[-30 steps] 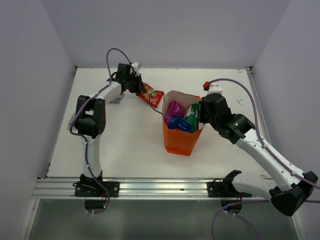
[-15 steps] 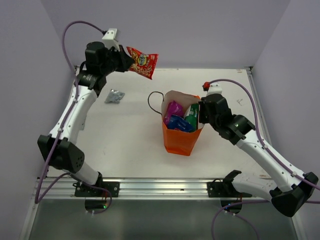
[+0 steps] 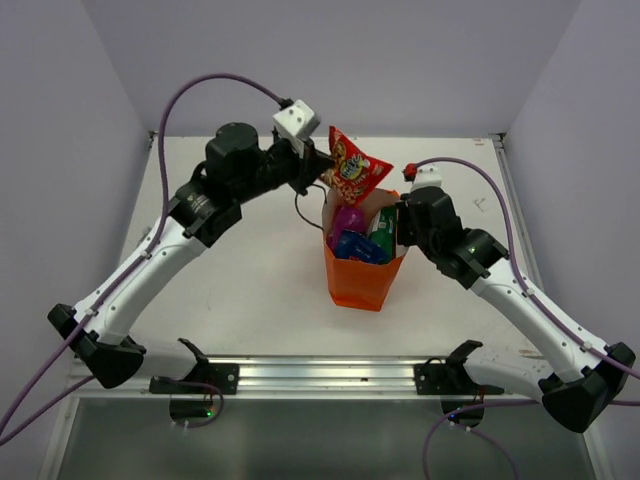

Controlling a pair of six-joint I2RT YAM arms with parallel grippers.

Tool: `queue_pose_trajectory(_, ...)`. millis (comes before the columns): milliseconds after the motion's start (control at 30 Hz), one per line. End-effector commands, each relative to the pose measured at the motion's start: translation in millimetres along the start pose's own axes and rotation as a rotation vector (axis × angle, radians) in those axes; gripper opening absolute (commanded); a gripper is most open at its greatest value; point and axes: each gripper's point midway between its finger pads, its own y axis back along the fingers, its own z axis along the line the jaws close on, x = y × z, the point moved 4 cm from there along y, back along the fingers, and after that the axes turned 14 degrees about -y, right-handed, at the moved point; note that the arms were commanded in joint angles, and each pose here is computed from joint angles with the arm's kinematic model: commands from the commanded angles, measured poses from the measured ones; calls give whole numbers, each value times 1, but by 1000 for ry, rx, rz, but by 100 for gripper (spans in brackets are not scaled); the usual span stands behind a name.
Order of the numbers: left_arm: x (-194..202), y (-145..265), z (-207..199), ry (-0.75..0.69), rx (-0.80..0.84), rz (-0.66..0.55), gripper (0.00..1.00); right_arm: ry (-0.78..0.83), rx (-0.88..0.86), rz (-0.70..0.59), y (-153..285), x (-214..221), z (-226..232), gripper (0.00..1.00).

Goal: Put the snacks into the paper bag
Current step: Place the snack in the paper bag.

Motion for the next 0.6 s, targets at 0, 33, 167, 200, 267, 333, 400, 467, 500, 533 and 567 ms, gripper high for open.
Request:
queue_pose_trajectory(0,3,1,-24,-203,-2,13,0,12,-15,-20,-1,-5,2,0)
queue_pose_trajectory(33,11,-4,-27,-246,-14,46,0,10,-21,-25,1,-6,3,0)
queue_pose_trajectory(167,41,-23,-49,-343,-27,174,0,3,-32,-37,2,-7,3,0)
queue_pose_trajectory(200,46,-29,-50,-366,-45,189,0,4,-34,-35,2,-5,2,0)
queue_pose_trajectory(267,61,-33,-57,-452,-75,222,0,4,-48,-37,3,-6,4,0)
queue_pose_trajectory(333,68,-37,-59,-502,-125,223,0,14,-62,-30,3,-7,6,0)
queue_pose_trajectory(400,68,-40,-60,-562,-163,213,0,19,-61,-26,3,-8,7,0)
queue_pose_trajectory(467,77,-43,-59,-615,-185,221,0,24,-69,-25,4,-9,8,0)
queue_pose_trajectory(500,74,-47,-58,-622,-209,188,0,24,-75,-24,5,-10,9,0)
queue_pose_trajectory(533,81,-50,-58,-655,-210,196,0,23,-85,-22,5,-10,11,0)
queue_pose_trajectory(567,81,-51,-59,-664,-211,185,0,22,-85,-19,5,-10,11,0)
